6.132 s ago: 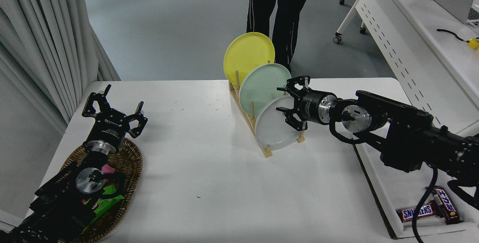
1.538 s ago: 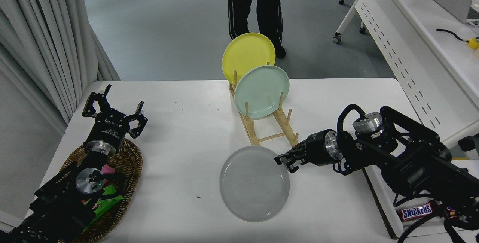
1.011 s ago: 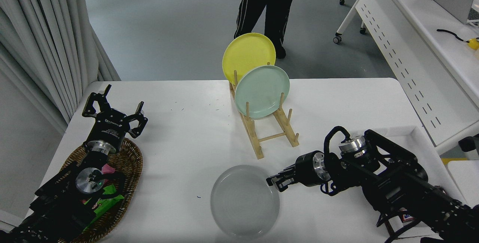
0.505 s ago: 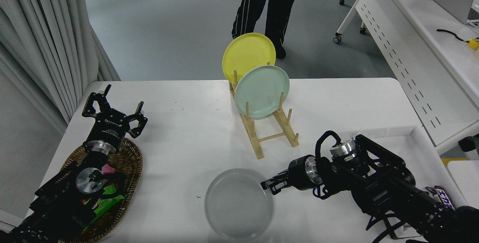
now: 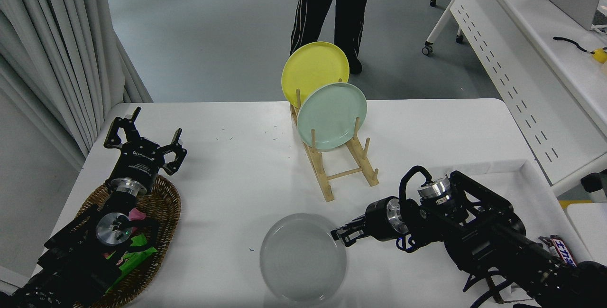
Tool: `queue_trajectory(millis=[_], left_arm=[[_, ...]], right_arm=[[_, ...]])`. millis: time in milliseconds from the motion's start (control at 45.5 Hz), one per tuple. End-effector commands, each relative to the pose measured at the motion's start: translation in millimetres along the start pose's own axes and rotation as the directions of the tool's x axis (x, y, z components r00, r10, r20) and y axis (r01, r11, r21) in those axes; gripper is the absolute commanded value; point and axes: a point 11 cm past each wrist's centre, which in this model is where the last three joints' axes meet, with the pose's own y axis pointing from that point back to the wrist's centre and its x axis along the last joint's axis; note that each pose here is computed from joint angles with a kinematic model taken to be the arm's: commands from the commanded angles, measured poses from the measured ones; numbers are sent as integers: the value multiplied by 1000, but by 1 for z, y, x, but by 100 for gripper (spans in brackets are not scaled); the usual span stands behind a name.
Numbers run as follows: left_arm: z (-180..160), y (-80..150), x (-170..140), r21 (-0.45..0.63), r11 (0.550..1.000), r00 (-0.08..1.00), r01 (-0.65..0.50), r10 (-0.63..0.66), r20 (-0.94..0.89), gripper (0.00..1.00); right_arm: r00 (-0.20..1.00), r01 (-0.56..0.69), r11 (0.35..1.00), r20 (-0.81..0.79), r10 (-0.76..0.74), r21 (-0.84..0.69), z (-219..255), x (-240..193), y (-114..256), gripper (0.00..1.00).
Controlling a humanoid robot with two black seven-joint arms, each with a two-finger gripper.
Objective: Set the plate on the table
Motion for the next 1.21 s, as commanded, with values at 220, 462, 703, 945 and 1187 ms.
queue_trajectory(millis=[220,462,703,945,1187], left_arm=[[0,0,0,0,1000,1000,0,0,0,100],[0,0,0,0,1000,1000,0,0,0,100],[0,0,0,0,1000,1000,0,0,0,100],[0,0,0,0,1000,1000,0,0,0,100],[0,0,0,0,1000,1000,0,0,0,100]], right_arm=[[1000,4,1000,0,-4,4,-2,-1,1,0],[1000,1,1000,4,-1,6,-3,0,1,43],[1000,18,1000,13,-18,-5,-2,-3,2,100],[988,131,990,-74,-134,-50,15,-28,10,100],[891,356,922,-241,-384,-152,49,-70,24,100]])
